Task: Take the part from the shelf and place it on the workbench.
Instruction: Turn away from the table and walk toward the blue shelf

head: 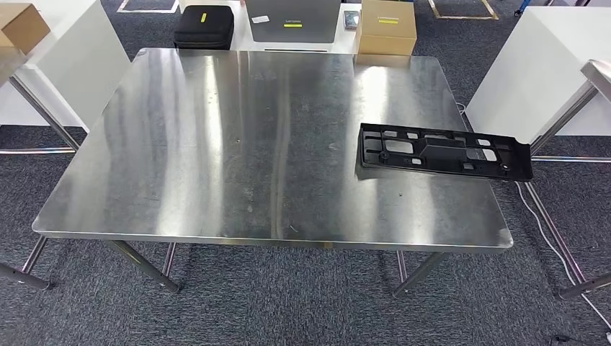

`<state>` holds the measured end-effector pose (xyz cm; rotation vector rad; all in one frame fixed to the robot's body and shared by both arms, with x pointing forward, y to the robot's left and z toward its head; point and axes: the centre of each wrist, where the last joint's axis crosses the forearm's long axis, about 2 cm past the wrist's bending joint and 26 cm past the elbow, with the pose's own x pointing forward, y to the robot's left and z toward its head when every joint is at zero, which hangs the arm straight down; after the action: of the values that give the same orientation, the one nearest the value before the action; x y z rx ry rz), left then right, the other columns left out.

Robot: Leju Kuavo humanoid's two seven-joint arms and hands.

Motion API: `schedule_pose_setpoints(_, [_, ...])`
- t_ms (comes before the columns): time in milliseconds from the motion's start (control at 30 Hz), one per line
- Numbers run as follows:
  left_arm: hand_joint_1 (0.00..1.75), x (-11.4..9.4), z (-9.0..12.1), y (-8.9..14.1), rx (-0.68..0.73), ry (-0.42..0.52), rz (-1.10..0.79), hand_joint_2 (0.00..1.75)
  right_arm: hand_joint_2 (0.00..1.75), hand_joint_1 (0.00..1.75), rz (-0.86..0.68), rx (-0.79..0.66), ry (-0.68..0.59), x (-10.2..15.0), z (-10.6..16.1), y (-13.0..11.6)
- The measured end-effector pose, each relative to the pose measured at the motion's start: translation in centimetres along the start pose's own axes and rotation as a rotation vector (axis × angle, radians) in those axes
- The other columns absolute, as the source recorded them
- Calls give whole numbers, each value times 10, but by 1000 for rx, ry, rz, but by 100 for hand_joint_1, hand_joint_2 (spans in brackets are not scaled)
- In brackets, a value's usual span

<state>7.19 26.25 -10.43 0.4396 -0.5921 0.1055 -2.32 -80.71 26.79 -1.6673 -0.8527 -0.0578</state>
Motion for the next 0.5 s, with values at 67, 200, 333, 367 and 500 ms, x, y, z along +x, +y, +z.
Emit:
schedule_pose_setpoints(67, [0, 0, 0, 0, 1, 0, 0, 0, 175, 0, 1, -4, -2, 1, -1, -2])
schedule_pose_setpoints(200, [0, 0, 0, 1, 1, -1, -1, 0, 175, 0, -4, -9, -1, 1, -2, -2])
schedule_pose_setpoints(333, [0, 0, 0, 1, 1, -1, -1, 0, 175, 0, -8, -12, 1, 1, -2, -2])
schedule_pose_setpoints(367, [0, 0, -1, 1, 1, -1, -1, 0, 175, 0, -8, -13, 1, 1, -2, -2])
schedule_pose_setpoints(500, [0, 0, -1, 1, 2, -1, -1, 0, 175, 0, -8, -13, 1, 1, -2, -2])
